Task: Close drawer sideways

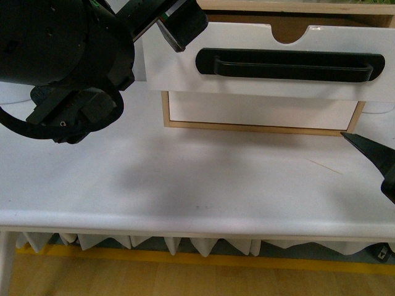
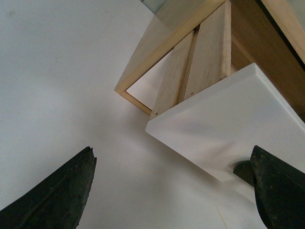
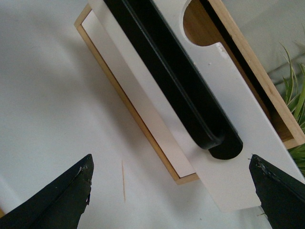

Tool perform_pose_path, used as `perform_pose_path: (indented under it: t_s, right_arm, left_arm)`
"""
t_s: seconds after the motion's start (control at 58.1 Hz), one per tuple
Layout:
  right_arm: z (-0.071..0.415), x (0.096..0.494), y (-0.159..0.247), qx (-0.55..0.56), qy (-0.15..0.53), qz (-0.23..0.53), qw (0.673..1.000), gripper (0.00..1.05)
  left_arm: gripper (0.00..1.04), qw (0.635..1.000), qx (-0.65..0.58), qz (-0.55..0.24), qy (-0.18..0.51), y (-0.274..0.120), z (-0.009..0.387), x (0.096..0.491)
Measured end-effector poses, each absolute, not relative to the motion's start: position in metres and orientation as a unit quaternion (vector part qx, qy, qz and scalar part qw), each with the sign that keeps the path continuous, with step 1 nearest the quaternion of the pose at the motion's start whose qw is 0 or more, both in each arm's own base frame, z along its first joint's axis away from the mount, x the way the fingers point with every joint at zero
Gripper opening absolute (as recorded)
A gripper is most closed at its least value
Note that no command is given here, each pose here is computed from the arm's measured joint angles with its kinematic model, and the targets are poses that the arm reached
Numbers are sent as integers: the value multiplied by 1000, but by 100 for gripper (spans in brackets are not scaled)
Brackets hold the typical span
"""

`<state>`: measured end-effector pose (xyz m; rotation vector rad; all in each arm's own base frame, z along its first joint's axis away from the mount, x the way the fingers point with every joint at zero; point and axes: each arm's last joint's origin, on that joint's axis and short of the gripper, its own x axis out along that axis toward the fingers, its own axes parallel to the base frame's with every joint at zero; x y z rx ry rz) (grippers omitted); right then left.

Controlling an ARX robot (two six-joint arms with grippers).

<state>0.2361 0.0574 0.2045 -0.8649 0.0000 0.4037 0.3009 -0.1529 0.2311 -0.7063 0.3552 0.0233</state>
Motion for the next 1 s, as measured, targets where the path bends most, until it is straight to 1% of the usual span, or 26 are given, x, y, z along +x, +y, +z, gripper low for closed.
perform_pose_path:
  t_s: [0.189,0.344,0.55,0.998]
  right_arm:
    - [207,245,58,-412,5,194,890,96]
    - [205,252,53,-411,14,181,893,96]
    - [204,266,48,-411,22,167,896,96]
    - [201,291,52,-414,28,163,895,96]
  left_arm:
    - [99,923,-342,8,178,-155,229,305]
    - [99,925,-340,0,172,-158,235,311]
    - [99,925,-334,-5,179,-160,232,314]
    - [99,926,-330,-10,185,-161,229,325]
